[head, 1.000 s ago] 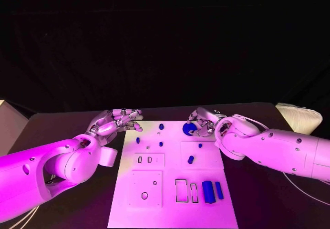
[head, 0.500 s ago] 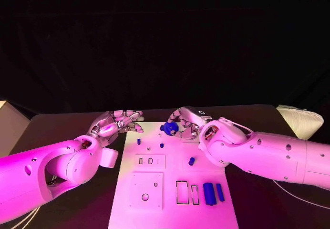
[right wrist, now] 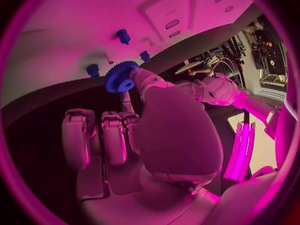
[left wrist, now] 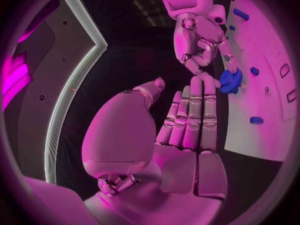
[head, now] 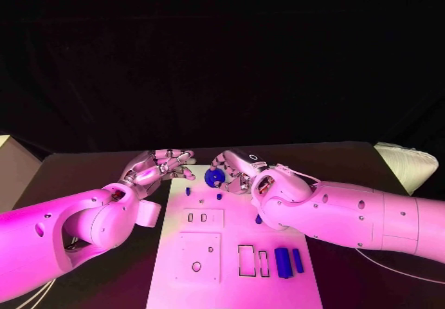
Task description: Assemble the parts on the task board
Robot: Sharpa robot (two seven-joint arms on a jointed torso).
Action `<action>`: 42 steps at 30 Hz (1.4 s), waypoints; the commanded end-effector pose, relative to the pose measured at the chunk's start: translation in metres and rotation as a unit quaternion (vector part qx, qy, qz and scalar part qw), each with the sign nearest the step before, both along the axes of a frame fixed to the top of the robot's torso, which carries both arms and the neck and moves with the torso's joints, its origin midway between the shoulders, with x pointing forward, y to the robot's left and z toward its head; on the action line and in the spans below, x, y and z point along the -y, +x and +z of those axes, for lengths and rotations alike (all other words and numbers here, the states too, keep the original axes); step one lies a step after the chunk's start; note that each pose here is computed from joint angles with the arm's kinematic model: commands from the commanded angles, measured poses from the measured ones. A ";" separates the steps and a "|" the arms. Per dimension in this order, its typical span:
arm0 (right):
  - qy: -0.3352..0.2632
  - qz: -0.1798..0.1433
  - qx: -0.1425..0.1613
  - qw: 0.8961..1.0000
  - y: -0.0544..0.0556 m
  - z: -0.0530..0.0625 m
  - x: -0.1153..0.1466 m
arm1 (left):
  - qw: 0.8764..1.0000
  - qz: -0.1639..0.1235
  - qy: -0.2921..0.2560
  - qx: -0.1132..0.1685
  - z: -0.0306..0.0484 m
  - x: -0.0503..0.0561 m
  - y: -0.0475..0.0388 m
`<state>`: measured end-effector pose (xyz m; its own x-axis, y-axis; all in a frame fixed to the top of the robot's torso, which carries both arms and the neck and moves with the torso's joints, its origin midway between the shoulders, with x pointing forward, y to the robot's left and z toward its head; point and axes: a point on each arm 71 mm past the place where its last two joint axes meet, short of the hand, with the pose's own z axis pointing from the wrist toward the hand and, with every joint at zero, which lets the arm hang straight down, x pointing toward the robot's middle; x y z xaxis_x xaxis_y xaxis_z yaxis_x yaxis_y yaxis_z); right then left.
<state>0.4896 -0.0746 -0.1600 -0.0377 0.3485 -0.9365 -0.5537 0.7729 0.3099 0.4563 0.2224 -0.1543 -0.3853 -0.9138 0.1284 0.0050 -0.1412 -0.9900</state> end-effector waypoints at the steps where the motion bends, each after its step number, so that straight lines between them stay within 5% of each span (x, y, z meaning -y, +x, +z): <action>1: -0.014 -0.002 0.010 1.000 0.002 -0.003 -0.002 | 1.000 -0.011 -0.005 0.003 0.0014 0.003 -0.0004; 18: -0.033 -0.007 -0.004 0.999 0.007 -0.019 -0.006 | 1.000 -0.011 -0.005 0.003 0.0013 0.004 -0.0002; 42: -0.037 -0.011 -0.004 0.999 0.008 -0.020 -0.008 | 1.000 -0.011 -0.004 0.002 0.0010 0.002 0.0000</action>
<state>0.4991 -0.0698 -0.1792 -0.0348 0.2961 -0.9545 -0.5227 0.8086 0.2699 0.4568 0.2221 -0.1547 -0.3873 -0.9129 0.1291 0.0021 -0.1409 -0.9900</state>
